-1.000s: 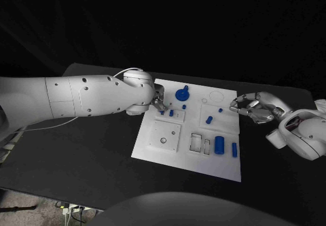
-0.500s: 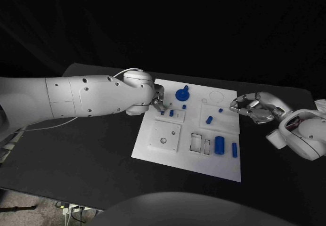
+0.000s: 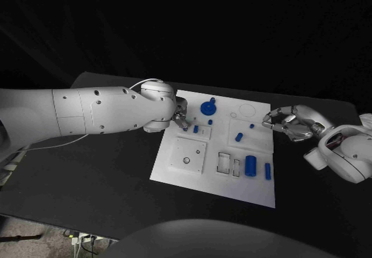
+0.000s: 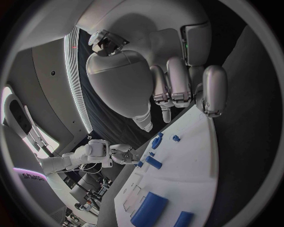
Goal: Assemble the parts on the task board
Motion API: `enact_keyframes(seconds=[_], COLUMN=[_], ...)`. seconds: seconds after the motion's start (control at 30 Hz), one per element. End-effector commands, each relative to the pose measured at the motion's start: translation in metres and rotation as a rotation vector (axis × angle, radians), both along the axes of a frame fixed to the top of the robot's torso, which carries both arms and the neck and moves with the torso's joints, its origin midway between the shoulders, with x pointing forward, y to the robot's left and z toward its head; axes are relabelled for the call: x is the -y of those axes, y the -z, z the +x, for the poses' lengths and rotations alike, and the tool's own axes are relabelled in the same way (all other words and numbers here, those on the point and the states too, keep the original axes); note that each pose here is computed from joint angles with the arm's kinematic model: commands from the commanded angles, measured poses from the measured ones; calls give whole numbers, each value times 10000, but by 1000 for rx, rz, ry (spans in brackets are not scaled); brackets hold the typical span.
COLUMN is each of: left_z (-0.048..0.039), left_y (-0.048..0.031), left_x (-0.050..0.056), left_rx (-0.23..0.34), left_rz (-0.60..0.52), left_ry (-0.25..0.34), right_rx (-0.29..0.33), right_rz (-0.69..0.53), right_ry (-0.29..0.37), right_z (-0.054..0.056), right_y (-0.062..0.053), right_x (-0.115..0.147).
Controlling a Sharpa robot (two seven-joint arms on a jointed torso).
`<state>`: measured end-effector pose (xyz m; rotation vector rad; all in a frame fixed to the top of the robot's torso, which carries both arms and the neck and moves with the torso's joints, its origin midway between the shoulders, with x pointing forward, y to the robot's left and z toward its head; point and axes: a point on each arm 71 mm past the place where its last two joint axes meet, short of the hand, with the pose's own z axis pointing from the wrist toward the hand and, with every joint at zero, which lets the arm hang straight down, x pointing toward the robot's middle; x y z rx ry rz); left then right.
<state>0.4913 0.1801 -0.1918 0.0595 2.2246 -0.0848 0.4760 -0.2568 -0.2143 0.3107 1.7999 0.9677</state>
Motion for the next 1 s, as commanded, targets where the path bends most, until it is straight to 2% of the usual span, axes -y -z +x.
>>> enact_keyframes(seconds=[0.03, 0.3, 0.67, 1.0], left_z=[-35, -30, -30, -38], left_y=[48, 44, 9, 2], left_x=[0, 10, 33, 34], left_rx=[-28, -20, 54, 94], left_rz=[25, 24, 16, 22], left_ry=[-4, -3, 7, 10], right_rx=[-5, -1, 5, -1], right_rz=[1, 3, 4, 3], right_ry=[-14, -14, -11, -10], right_z=[-7, -5, -5, -12], right_y=[6, 5, 7, 30], right_x=[-14, -15, -9, -3])
